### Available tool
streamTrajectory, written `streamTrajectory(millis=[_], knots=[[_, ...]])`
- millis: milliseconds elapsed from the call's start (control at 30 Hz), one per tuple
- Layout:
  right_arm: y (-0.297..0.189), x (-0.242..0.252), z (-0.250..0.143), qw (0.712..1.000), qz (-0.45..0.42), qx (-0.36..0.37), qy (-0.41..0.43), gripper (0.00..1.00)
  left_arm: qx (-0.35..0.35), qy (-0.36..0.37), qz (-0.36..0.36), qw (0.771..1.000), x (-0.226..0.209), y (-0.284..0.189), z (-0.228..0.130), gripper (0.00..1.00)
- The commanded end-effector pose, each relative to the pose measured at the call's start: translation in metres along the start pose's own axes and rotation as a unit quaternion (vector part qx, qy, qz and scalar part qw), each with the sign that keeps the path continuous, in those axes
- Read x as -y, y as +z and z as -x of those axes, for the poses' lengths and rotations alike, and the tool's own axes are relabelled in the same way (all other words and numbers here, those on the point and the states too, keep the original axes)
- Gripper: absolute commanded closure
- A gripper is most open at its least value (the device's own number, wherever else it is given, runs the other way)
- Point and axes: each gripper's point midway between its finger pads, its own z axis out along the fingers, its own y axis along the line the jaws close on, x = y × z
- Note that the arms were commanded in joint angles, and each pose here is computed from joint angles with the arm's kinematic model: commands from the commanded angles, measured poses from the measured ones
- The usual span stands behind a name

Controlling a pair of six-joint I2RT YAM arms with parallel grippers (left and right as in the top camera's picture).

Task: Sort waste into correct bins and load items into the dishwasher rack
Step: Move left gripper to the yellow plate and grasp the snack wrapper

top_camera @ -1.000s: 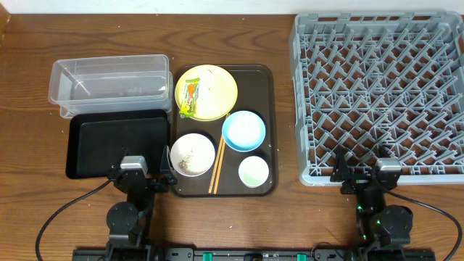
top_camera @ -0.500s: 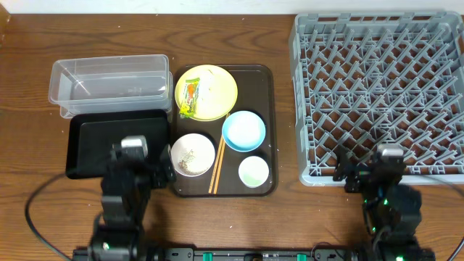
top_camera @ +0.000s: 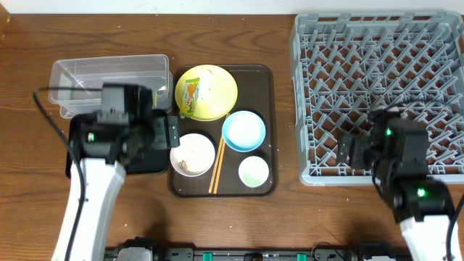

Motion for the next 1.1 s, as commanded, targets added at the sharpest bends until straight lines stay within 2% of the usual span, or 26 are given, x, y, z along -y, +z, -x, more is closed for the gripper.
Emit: streamTrajectory(millis=[0,100,300,433,633,900,1067], knots=[[0.0,0.007,0.015,1.0,-0.013,-0.005,0.003,0.01,-0.006,-0.003,-0.009,1.0,0.005,-0.001,0.009,0.05],[0.004,0.005,0.014,1.0,-0.01,-0.014,0.004,0.01,0.011,0.0,-0.013,1.0,0.007,0.0,0.019,0.05],[0.005,0.004,0.017,1.0,-0.006,-0.008,0.004,0.01,0.117,0.019,-0.031,0.992,0.02,0.0,0.075,0.07],[0.005,0.003,0.017,1.0,-0.005,-0.007,0.004,0.01,0.159,0.068,-0.048,0.984,0.044,0.016,0.103,0.07],[0.005,0.003,0.017,1.0,-0.005,-0.007,0.004,0.01,0.128,0.132,-0.048,0.982,0.071,0.073,0.103,0.07],[0.005,0.003,0.018,1.0,-0.005,-0.007,0.004,0.01,0.077,0.152,0.029,0.985,0.059,0.151,0.09,0.1],[0.005,0.003,0.018,1.0,-0.005,-0.007,0.004,0.01,0.037,0.154,0.038,0.987,0.052,0.184,0.073,0.17]])
